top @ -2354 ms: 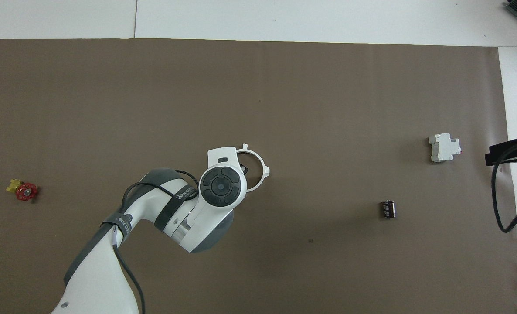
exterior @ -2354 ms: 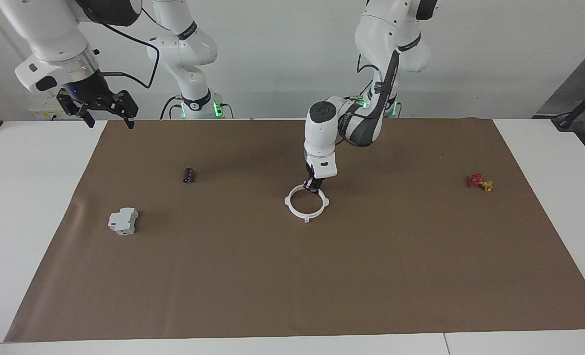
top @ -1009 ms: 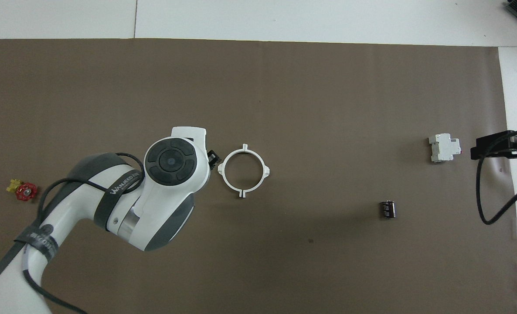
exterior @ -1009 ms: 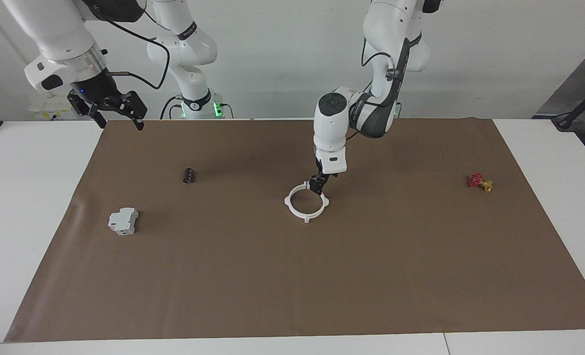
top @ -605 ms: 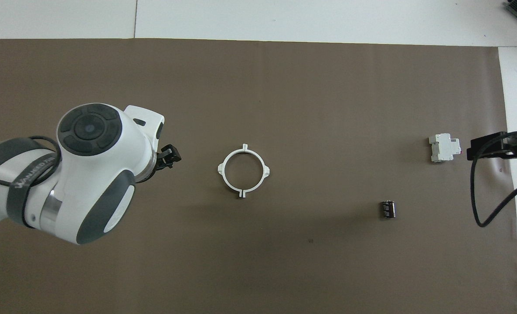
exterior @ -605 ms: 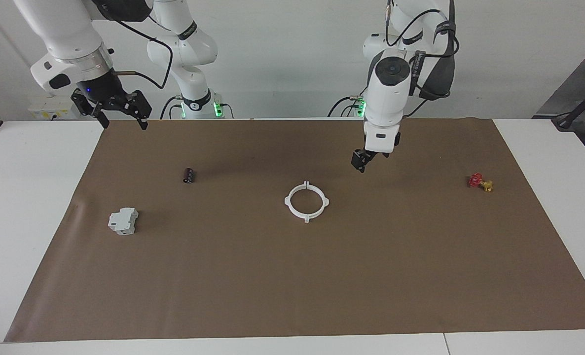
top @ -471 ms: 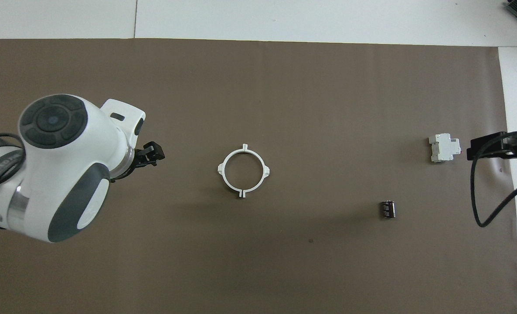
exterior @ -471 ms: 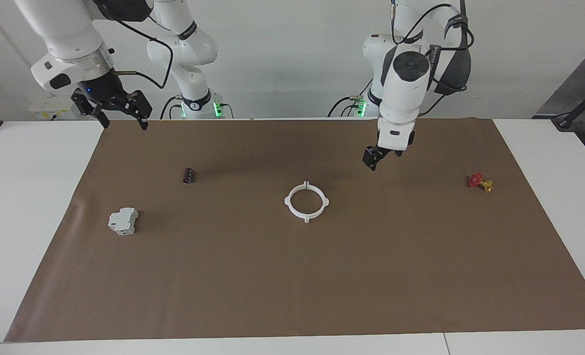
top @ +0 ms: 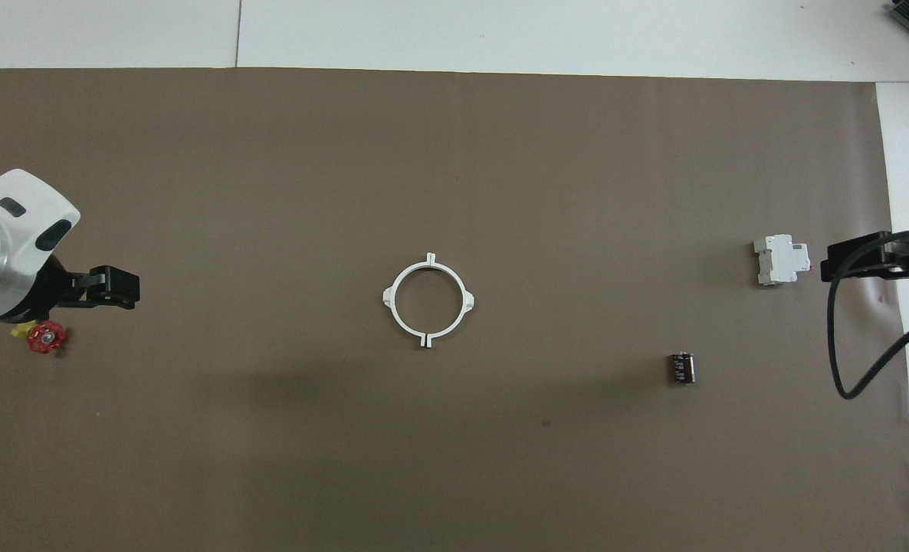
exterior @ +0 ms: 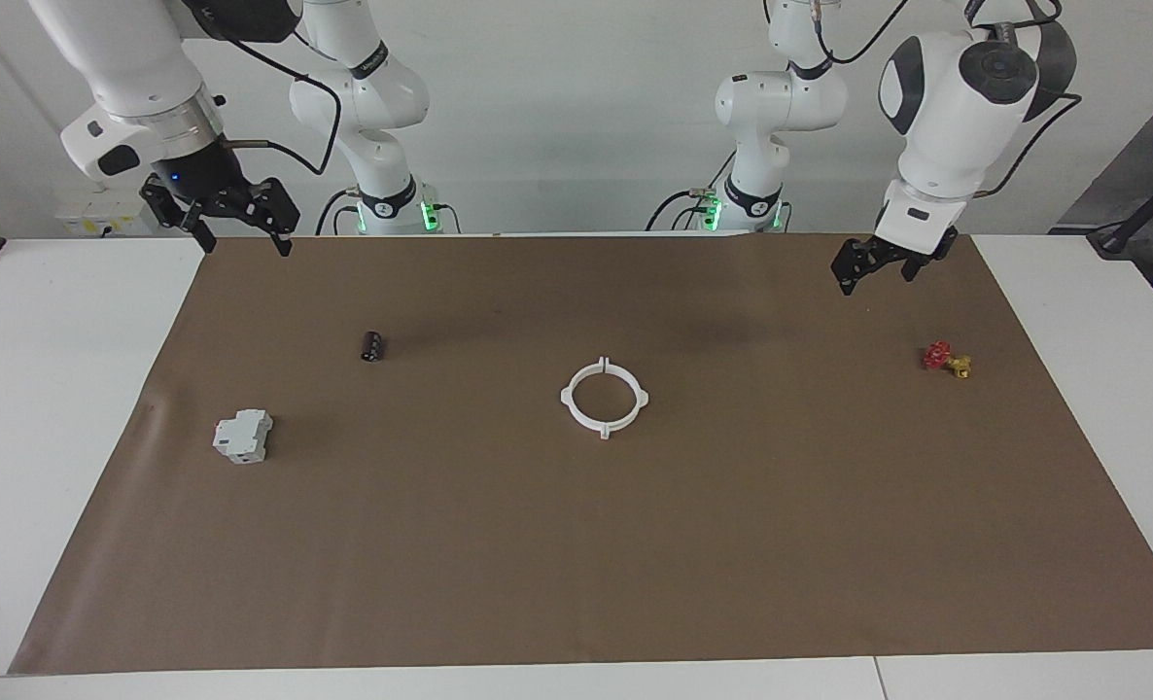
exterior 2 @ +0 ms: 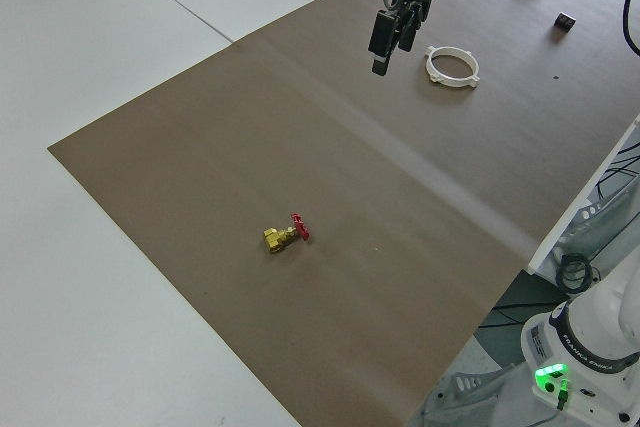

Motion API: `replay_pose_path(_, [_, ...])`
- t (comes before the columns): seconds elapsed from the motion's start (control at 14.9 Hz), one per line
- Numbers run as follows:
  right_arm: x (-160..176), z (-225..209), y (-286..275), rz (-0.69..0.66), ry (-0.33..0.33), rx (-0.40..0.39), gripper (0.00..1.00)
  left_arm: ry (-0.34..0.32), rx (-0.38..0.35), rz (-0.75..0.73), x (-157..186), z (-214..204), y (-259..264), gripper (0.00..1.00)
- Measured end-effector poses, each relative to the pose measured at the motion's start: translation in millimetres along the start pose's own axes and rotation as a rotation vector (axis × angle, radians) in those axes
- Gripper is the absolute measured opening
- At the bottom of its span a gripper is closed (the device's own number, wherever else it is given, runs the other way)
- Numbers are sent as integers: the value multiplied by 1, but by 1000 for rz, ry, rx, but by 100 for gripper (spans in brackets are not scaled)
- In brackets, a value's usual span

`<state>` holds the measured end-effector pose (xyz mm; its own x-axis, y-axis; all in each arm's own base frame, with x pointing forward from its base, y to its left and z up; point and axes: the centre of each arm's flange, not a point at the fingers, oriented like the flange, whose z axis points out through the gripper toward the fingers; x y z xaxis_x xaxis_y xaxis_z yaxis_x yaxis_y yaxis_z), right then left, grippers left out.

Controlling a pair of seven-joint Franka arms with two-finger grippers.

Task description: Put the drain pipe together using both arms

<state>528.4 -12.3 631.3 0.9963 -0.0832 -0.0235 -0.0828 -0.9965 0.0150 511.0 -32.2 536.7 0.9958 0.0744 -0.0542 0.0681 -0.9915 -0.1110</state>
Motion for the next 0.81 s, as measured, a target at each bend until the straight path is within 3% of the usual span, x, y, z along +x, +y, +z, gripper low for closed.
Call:
replay_pose_path(0.34, [0, 0, 1, 2, 0, 0, 100, 16, -2, 135, 2, -13, -10, 100])
replay_pose_path(0.54, [0, 0, 2, 5, 0, 0, 100, 28, -2, 146, 1, -37, -13, 100])
replay_pose_path(0.81, [0, 0, 2, 5, 0, 0, 100, 30, -25, 133, 2, -39, -20, 100])
